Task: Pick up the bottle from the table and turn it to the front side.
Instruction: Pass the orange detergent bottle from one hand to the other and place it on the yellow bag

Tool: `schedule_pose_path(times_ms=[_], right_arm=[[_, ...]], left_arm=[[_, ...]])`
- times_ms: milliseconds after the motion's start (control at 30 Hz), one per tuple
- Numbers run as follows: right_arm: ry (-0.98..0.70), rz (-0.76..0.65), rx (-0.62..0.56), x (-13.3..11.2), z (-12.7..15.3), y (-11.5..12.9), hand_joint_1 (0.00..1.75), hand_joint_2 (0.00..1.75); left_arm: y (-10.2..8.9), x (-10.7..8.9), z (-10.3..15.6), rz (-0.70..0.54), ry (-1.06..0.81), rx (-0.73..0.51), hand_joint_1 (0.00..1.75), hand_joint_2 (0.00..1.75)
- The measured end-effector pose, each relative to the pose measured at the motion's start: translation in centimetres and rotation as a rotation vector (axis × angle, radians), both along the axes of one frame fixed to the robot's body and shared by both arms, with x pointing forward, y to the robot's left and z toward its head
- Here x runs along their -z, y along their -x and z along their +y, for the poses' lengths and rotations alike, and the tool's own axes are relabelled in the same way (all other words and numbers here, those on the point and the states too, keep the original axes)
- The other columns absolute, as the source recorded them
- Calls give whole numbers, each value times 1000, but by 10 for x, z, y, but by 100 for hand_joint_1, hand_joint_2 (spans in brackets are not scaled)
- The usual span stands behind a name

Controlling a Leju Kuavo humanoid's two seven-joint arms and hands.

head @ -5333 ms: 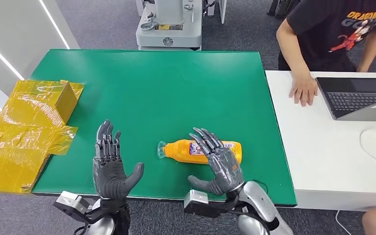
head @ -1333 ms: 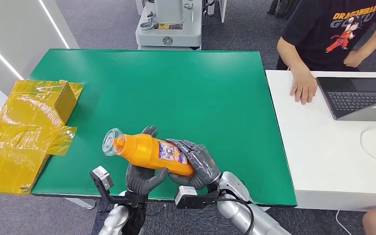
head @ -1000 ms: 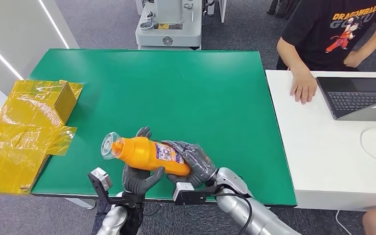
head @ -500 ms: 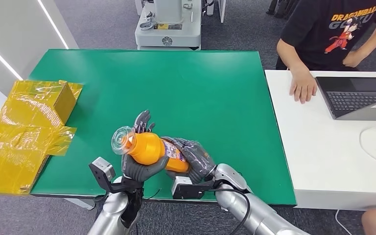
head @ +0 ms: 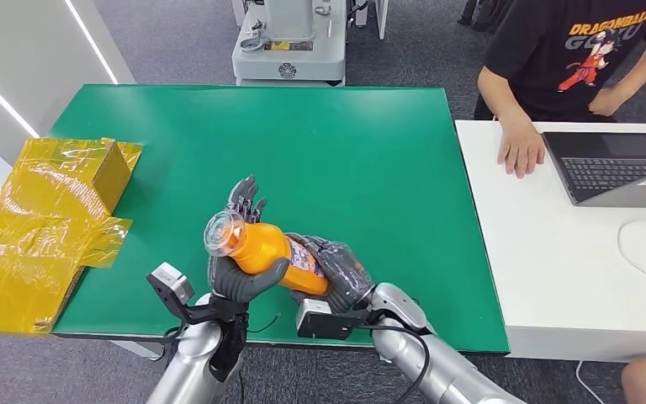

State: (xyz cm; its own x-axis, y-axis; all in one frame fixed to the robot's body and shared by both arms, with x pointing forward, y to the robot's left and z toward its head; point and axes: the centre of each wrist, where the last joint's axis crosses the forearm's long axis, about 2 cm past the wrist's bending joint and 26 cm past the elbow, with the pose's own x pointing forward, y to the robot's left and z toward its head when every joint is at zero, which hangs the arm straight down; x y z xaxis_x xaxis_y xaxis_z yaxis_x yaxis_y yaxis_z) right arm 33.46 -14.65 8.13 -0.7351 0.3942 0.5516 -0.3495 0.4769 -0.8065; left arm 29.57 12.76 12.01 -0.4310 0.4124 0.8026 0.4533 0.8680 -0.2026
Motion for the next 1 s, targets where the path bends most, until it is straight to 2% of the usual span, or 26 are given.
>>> schedule_pose_path(times_ms=[100, 233, 1000], right_arm=[[-5, -2, 3, -1, 0, 0, 175, 175], [-11, -6, 7, -2, -1, -1, 175, 175], [-53, -12, 71, 3, -5, 5, 175, 175]], left_arm=[[-2, -3, -1, -10, 3, 8, 0, 175], [-3, -5, -2, -17, 5, 12, 175, 175], [-7, -15, -7, -21, -31, 49, 175, 175]])
